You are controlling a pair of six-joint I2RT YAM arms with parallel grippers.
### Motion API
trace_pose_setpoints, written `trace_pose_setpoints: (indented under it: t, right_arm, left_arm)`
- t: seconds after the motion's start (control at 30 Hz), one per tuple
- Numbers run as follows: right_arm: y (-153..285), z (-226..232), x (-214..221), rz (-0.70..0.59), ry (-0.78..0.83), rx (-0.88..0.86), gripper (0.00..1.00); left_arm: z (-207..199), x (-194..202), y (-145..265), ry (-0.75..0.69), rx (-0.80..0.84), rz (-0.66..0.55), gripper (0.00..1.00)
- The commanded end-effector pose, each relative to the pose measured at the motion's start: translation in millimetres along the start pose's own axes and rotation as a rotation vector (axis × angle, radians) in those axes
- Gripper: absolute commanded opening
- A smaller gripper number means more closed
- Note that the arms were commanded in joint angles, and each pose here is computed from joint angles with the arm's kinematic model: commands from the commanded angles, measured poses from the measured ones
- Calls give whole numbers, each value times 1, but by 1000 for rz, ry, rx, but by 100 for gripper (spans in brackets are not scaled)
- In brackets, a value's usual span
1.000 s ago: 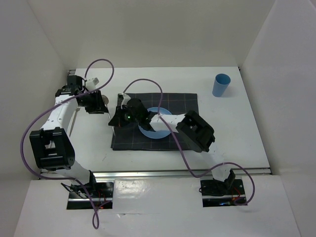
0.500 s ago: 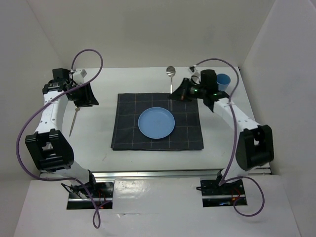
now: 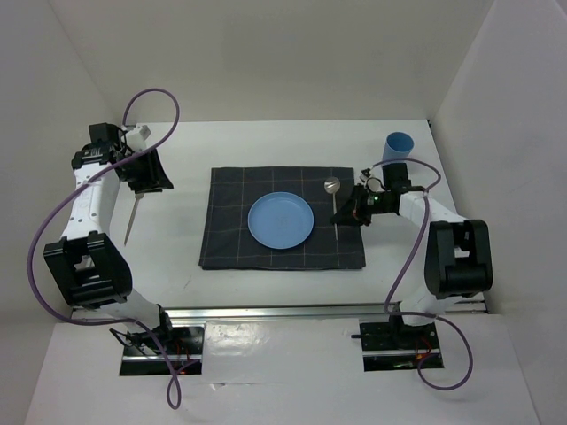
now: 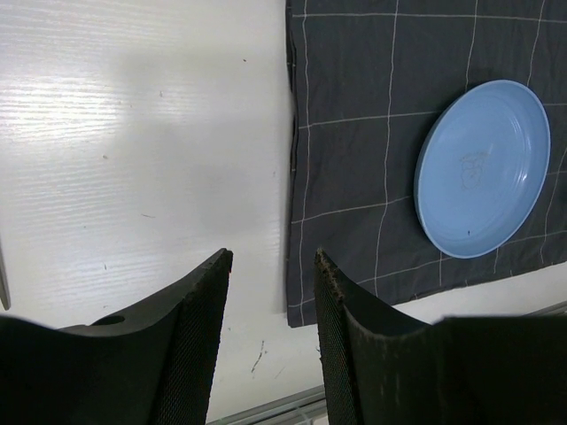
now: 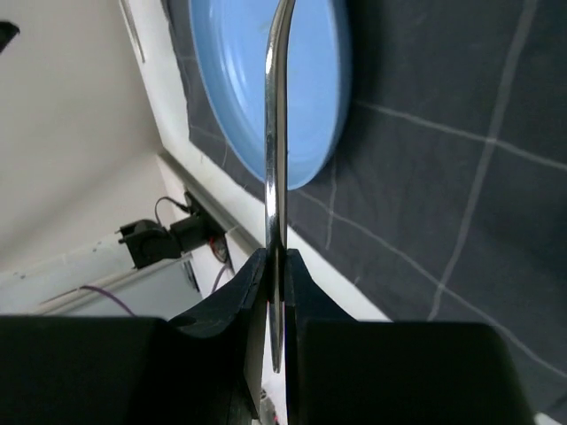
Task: Set the dinner table for one person
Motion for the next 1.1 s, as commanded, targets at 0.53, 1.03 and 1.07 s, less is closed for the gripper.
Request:
trace_pose_setpoints:
  t: [0.53, 1.03, 1.07]
  right_arm:
    - [-29, -74, 2, 72, -159, 32, 13]
    - [-35, -91, 6, 72, -201, 117, 37]
    - [-34, -88, 3, 53, -192, 137, 38]
  left_arm:
    - [-1, -9, 6, -33, 16, -31, 50]
    - [-1, -7, 5, -38, 26, -26, 50]
    - [-1, -7, 5, -38, 26, -26, 50]
Point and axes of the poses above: each gripper's point midway between its finger pads, its own y axis back along the fingers, its own z axis along the line the jaws close on, x = y × z, the point moved 10 cm from there along y, back along the fingers, and after that the axes turned 10 degrees about -y, right-handed, at the moved point
